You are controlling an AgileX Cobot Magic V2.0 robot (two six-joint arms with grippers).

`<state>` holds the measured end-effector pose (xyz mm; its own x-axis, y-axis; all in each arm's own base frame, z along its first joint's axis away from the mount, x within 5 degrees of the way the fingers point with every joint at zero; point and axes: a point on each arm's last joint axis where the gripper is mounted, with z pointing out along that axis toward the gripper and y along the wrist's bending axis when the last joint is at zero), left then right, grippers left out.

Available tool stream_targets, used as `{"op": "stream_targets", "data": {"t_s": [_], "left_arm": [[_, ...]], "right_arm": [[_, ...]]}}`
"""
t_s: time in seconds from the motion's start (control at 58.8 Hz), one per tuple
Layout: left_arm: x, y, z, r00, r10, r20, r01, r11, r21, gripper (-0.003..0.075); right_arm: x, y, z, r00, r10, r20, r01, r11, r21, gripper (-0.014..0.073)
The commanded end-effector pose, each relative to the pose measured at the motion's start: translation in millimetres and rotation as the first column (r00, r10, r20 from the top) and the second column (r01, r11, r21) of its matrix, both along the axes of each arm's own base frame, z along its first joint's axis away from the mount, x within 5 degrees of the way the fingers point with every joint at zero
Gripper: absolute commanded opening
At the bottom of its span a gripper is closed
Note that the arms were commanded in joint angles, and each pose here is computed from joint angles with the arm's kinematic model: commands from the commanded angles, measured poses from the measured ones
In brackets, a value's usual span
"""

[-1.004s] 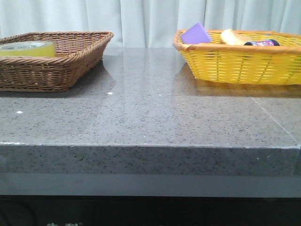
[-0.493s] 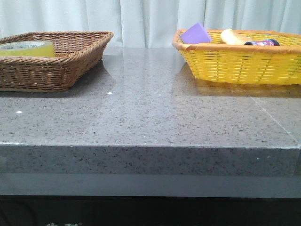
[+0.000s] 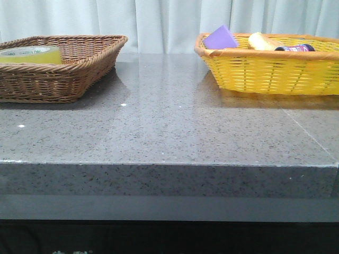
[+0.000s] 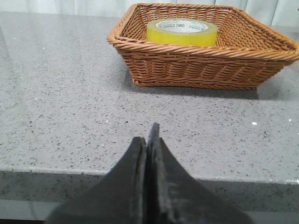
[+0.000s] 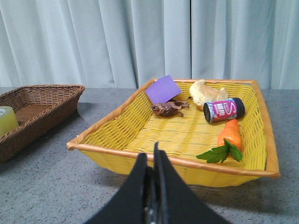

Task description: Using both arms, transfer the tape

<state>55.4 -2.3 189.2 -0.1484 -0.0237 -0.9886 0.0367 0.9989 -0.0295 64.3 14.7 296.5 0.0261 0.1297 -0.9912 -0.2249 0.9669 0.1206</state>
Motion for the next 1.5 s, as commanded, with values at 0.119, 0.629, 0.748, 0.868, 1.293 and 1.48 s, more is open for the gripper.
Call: {"op": "stream_targets", "data": {"t_s": [0.119, 0.629, 0.748, 0.868, 1.293, 1.48], "left_arm": [[1, 0, -4, 0.998, 0.001, 0.064, 0.0, 1.0, -0.016, -0.002], [1, 0, -4, 0.998, 0.001, 0.064, 0.0, 1.0, -0.016, -0.002], [1, 0, -5, 0.998, 0.001, 0.062, 0.0, 1.0, -0.016, -0.002], [1, 0, -5, 0.998, 0.001, 0.062, 0.0, 1.0, -0.016, -0.002], [1, 0, -5, 0.998, 0.001, 0.062, 0.0, 1.0, -0.016, -0.002], [1, 0, -5, 0.998, 0.001, 0.062, 0.0, 1.0, -0.016, -0.002]], "right_arm": [[2, -2, -4, 0.997, -0.035, 0.075, 0.038, 0.998, -0.047, -0.0122], [-11, -14, -88, 0.977, -0.215, -0.003, 0.215, 0.977, 0.004, -0.0122], [-11, -14, -89, 0.976, -0.215, -0.007, 0.215, 0.977, 0.003, -0.0122], [-11, -14, -89, 0.976, -0.215, -0.007, 0.215, 0.977, 0.003, -0.0122], [-11, -14, -89, 0.976, -0.215, -0.007, 0.215, 0.977, 0.003, -0.0122], [-11, -14, -89, 0.976, -0.215, -0.007, 0.215, 0.977, 0.003, -0.0122]]}}
